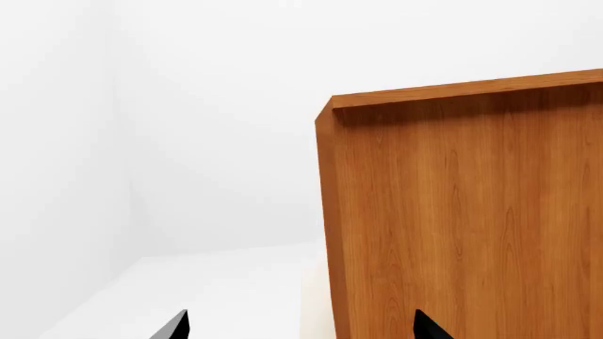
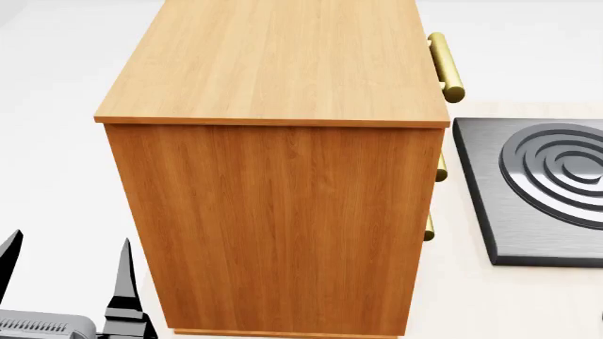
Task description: Put the bowl on the top of the cabinet.
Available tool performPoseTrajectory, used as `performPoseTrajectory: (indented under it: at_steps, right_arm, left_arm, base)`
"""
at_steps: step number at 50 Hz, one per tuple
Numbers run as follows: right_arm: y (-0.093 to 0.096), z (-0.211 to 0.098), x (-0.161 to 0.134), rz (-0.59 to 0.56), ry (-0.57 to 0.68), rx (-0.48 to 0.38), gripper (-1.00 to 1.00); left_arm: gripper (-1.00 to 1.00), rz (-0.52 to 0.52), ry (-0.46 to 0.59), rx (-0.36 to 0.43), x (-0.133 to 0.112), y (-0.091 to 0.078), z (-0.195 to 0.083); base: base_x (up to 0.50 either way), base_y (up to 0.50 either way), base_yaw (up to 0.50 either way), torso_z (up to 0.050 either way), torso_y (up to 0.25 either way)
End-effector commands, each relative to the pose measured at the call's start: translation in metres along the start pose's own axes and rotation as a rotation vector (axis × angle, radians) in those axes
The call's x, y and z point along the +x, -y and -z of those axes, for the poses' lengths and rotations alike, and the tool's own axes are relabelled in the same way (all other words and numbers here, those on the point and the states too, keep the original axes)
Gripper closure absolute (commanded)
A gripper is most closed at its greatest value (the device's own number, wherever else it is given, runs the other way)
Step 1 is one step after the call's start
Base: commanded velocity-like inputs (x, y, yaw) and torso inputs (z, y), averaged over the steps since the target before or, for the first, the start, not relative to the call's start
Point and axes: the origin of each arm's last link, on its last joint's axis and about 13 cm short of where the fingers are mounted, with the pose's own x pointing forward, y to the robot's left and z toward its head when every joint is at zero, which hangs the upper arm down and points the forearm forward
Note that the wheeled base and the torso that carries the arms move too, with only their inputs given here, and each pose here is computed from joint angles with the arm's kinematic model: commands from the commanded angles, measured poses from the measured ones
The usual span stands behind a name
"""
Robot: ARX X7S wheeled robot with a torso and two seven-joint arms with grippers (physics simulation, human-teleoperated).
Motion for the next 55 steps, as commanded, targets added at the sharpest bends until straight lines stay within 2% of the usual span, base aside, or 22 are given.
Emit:
performPoseTrajectory:
  at_steps: [1,53,54,55]
  right_arm:
    - [0.0002,0.0006,0.0009,0.004,0.000,0.002,-1.00]
    - [-0.0025,0.0029,0.0051,0.003,-0.002,0.004,-1.00]
    - [-0.0025,0.0030,0.0055,0.007,-0.002,0.004,1.00]
    - [-0.0026,0.0032,0.0055,0.006,-0.002,0.004,1.00]
  left_arm:
    - [-1.00,-0.001,0.001,0.000,0.0001,-0.0002,-0.0003]
    - [-1.00,-0.003,0.005,0.005,-0.0015,-0.0002,-0.0023]
    - [-1.00,-0.003,0.004,0.005,-0.0014,-0.0002,-0.0024]
    - [-1.00,-0.004,0.004,0.006,-0.0016,-0.0003,-0.0020]
  base:
    - [0.00,0.00,0.00,0.000,0.000]
    - [0.00,0.00,0.00,0.000,0.000]
    - [0.00,0.00,0.00,0.000,0.000]
    - [0.00,0.00,0.00,0.000,0.000]
